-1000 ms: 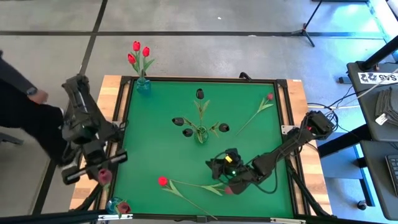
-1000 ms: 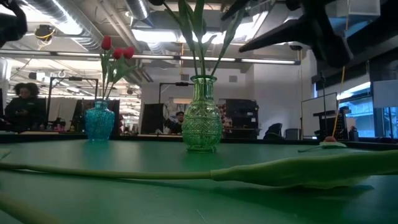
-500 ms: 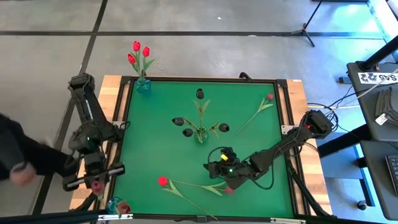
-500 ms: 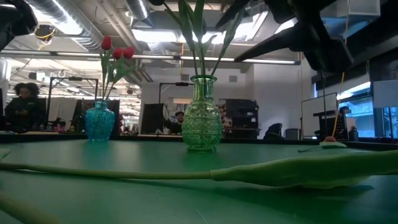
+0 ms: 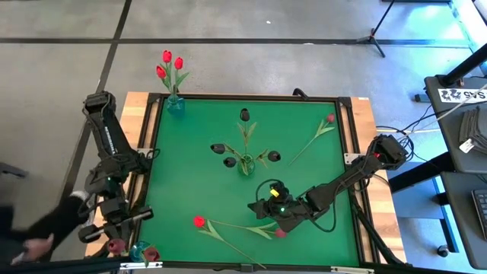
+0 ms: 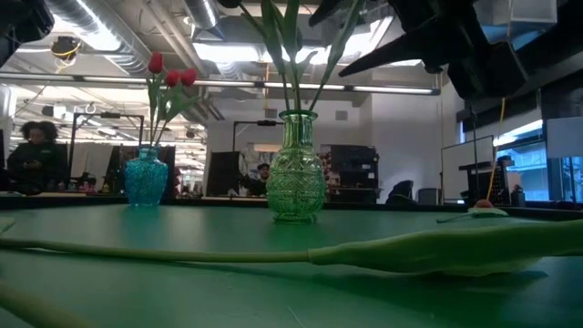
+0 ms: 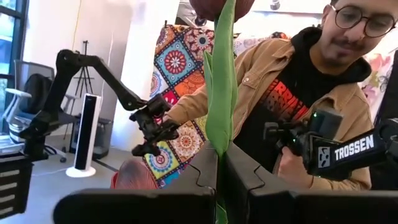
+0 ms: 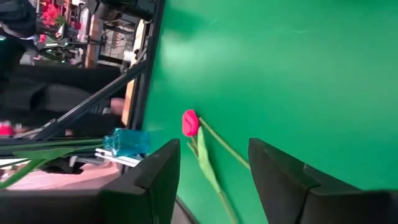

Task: Sort flowers into vase by color
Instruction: Put the dark red tulip into the bottom blue vase

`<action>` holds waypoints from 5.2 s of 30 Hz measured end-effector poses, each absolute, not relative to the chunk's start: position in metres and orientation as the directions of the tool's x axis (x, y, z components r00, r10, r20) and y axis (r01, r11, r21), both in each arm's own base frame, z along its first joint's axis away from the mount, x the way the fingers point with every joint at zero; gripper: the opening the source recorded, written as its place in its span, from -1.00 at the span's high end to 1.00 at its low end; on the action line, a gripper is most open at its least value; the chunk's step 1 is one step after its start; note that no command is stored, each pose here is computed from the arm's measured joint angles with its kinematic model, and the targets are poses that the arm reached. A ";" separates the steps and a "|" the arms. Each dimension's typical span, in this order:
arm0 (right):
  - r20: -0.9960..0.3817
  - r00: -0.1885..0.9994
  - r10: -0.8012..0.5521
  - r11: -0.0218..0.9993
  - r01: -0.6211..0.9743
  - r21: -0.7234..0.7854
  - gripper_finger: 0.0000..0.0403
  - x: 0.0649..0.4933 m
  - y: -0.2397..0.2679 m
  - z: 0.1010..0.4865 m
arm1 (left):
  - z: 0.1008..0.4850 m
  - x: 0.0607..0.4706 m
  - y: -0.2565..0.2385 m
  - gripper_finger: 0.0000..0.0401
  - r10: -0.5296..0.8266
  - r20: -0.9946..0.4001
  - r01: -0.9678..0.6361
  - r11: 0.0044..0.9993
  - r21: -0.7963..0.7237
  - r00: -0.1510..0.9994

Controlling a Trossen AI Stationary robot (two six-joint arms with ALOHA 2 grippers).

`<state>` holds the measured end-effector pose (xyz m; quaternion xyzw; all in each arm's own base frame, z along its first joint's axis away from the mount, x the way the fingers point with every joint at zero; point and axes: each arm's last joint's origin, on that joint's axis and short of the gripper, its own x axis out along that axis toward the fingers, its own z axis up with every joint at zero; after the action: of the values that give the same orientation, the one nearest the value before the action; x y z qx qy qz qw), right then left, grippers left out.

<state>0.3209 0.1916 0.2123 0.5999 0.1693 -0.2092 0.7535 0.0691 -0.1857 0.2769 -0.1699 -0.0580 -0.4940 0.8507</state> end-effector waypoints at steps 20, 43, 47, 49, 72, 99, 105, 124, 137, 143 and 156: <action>-0.491 0.869 -0.068 0.148 0.495 0.856 0.05 0.323 0.194 0.215 | 0.265 0.065 -0.202 0.99 -0.851 0.231 0.879 0.436 -0.193 0.472; -0.489 0.872 -0.022 0.135 0.488 0.863 0.05 0.323 0.195 0.216 | 0.229 0.054 -0.190 0.66 -0.863 0.210 0.866 0.381 -0.324 0.459; -0.489 0.872 -0.022 0.135 0.487 0.863 0.05 0.323 0.196 0.216 | 0.224 0.051 -0.189 0.63 -0.868 0.196 0.861 0.374 -0.345 0.456; -0.489 0.872 -0.022 0.135 0.487 0.863 0.05 0.323 0.196 0.216 | 0.221 0.051 -0.188 0.61 -0.867 0.186 0.852 0.377 -0.362 0.462; -0.506 0.861 -0.039 0.153 0.506 0.849 0.05 0.322 0.194 0.214 | 0.219 0.052 -0.188 0.34 -0.860 0.149 0.754 0.330 -0.568 0.488; -0.507 0.861 -0.039 0.190 0.504 0.842 0.05 0.322 0.194 0.214 | 0.249 0.048 -0.158 0.33 -0.819 -0.056 0.694 0.517 -0.501 0.570; -0.507 0.861 -0.039 0.204 0.503 0.840 0.05 0.322 0.194 0.214 | 0.265 0.048 -0.156 0.33 -0.799 -0.119 0.674 0.567 -0.474 0.589; -0.522 0.852 -0.046 0.266 0.514 0.815 0.05 0.321 0.194 0.212 | 0.298 0.046 -0.145 0.33 -0.751 -0.301 0.579 0.650 -0.492 0.587; -0.529 0.844 -0.089 0.279 0.531 0.800 0.05 0.320 0.192 0.211 | 0.314 0.042 -0.129 0.33 -0.766 -0.267 0.606 0.631 -0.484 0.585; -0.529 0.844 -0.088 0.279 0.531 0.800 0.05 0.320 0.192 0.211 | 0.315 0.041 -0.124 0.33 -0.767 -0.263 0.603 0.628 -0.492 0.585; -0.529 0.844 -0.089 0.284 0.531 0.799 0.05 0.320 0.192 0.211 | 0.321 0.039 -0.127 0.33 -0.830 -0.216 0.621 0.534 -0.574 0.514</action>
<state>0.3198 0.1918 0.2108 0.5643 0.1957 -0.1993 0.7769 0.0387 -0.1265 0.3206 -0.2181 0.2396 -0.4306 0.8424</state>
